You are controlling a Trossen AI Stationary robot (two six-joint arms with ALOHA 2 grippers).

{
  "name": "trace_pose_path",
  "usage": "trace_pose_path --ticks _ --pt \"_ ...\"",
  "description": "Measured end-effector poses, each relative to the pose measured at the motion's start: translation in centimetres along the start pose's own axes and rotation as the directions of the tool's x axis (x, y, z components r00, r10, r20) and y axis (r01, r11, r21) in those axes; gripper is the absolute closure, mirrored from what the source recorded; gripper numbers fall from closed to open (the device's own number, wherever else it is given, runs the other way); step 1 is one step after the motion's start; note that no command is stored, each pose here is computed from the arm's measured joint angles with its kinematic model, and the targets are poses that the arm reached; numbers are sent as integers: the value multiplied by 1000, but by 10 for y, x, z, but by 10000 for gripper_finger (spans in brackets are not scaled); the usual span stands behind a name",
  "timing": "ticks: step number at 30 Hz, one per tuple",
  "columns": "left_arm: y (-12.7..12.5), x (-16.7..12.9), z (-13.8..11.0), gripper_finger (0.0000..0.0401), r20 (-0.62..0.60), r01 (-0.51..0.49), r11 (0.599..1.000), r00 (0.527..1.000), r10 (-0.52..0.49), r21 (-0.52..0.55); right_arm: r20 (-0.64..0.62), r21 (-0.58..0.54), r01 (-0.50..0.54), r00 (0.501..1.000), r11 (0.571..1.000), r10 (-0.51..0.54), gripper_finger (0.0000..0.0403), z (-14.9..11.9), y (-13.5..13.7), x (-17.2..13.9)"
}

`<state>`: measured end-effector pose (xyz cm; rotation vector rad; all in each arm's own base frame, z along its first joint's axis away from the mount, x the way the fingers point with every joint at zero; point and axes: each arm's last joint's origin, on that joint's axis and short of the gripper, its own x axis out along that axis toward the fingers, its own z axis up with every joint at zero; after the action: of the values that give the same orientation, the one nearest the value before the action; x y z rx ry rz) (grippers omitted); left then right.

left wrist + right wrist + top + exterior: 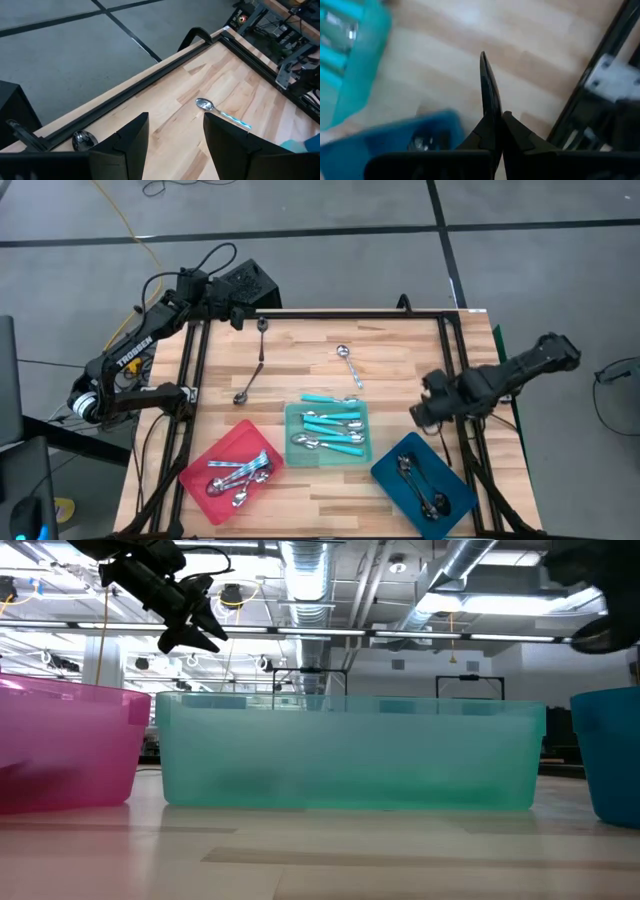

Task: Sort silverware by color (type)

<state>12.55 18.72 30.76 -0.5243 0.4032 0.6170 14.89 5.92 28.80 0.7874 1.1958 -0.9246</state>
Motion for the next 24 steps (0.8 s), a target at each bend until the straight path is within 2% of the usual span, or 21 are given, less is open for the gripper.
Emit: trace_pose_path --ticks 6,12,20,24 --pt "0 0 0 230 -1 7 999 1000 -7 -45 -23 33 -18 1000 999 19 374 -36 4 -3" --pt "0 0 0 230 0 7 999 1000 -7 -44 -34 51 -30 999 998 32 374 -67 16 2" --pt "1 0 0 230 8 -54 998 998 54 -45 -55 42 -83 995 996 85 374 -104 58 30" --pt "2 0 0 230 9 -62 997 998 62 -45 -54 2 -42 998 999 42 374 -113 76 36"
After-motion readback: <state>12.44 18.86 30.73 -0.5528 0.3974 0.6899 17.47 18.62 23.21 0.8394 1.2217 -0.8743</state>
